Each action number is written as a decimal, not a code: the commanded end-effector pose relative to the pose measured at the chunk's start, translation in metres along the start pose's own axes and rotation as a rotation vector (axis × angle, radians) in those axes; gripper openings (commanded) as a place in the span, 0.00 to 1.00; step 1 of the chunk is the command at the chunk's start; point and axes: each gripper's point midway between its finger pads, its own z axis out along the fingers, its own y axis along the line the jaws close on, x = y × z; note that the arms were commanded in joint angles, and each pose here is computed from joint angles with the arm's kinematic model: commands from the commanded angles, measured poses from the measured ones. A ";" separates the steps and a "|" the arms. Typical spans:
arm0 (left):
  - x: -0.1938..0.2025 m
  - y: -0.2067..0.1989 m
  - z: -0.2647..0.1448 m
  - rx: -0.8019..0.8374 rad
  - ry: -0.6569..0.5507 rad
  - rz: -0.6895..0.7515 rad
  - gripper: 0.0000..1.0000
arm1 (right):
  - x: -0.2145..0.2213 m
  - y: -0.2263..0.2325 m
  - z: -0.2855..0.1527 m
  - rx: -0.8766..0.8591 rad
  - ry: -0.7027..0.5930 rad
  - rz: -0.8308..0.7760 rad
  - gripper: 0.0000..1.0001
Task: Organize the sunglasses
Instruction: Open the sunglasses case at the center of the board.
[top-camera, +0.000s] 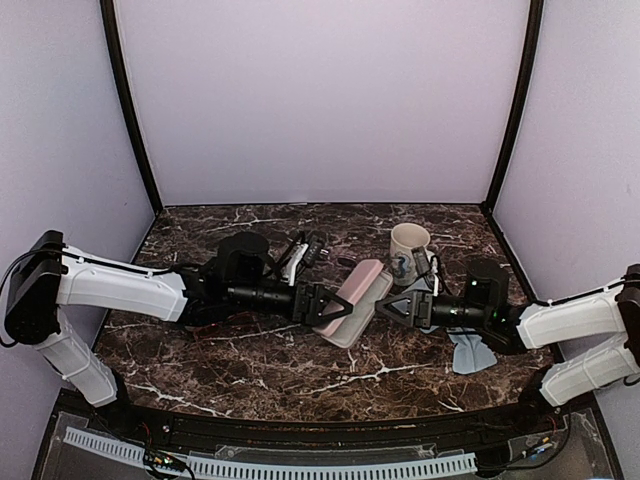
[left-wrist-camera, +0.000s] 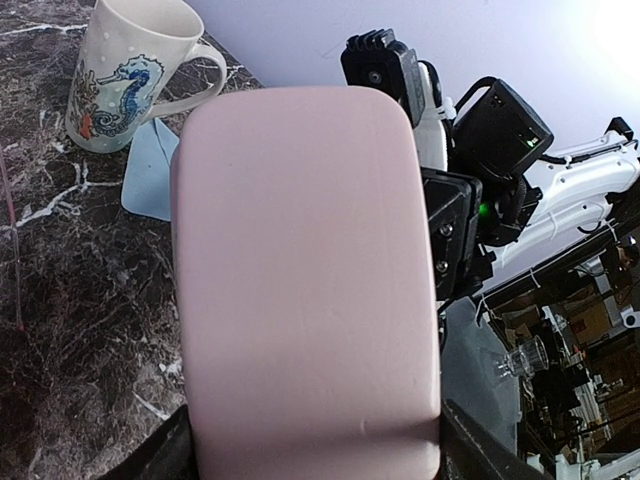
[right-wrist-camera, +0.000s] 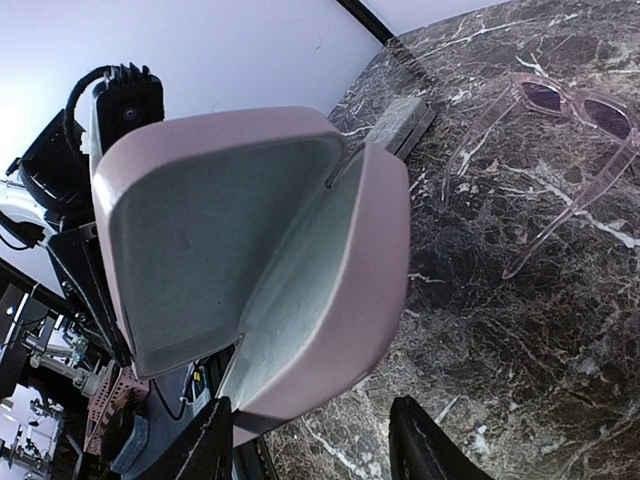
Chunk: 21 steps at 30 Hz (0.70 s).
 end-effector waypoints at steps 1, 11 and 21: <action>-0.036 -0.084 -0.028 0.272 -0.114 0.168 0.00 | 0.012 -0.039 -0.004 0.163 0.005 0.051 0.53; -0.035 -0.079 -0.028 0.263 -0.116 0.148 0.00 | 0.014 -0.041 -0.005 0.172 0.016 0.044 0.52; -0.024 -0.040 -0.015 0.076 -0.034 0.119 0.00 | 0.000 -0.007 -0.014 0.094 0.012 -0.037 0.62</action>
